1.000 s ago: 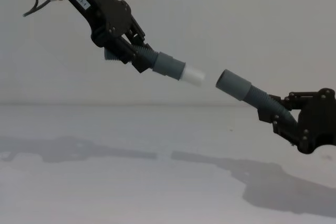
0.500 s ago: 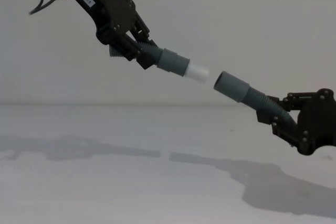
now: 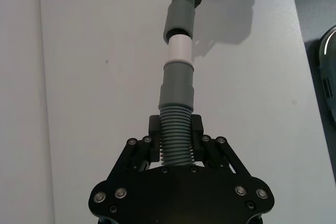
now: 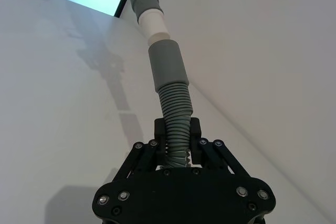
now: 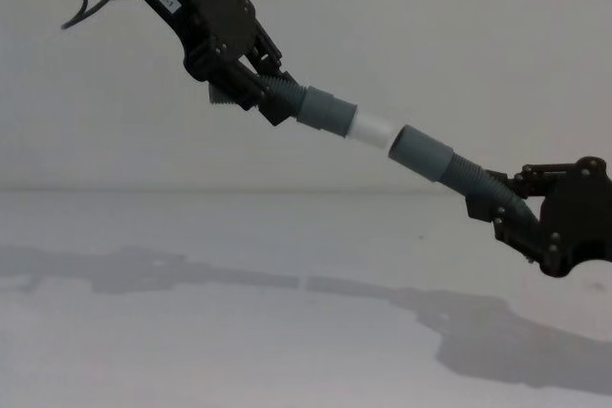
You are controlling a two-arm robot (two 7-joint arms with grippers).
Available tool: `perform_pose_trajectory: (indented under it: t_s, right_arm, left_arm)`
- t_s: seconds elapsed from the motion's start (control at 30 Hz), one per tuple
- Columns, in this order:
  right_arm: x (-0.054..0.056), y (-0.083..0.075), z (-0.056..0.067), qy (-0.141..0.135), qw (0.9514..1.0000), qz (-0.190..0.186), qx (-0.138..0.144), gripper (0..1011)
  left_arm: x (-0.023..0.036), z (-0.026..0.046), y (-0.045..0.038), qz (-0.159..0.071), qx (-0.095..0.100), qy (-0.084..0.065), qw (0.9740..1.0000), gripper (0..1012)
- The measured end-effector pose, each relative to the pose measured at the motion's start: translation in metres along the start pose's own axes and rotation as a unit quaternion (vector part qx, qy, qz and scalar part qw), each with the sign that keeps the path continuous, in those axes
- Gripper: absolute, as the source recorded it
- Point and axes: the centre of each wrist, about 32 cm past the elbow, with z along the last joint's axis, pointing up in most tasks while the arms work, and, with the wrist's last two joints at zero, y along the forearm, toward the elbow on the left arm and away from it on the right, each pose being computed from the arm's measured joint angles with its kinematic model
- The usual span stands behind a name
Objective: Use both hands to pick up one end of the pipe from the table, align the ends, and insert them.
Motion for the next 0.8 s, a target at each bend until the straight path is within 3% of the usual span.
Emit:
perform_pose_trajectory:
  t_s: [0.8]
  right_arm:
    - [0.0027,-0.0006,0.0006,-0.008,0.9999,-0.002,0.007,225]
  left_arm:
    - [0.0029,0.0042,-0.0034,-0.006,0.006,-0.006,0.9999,301]
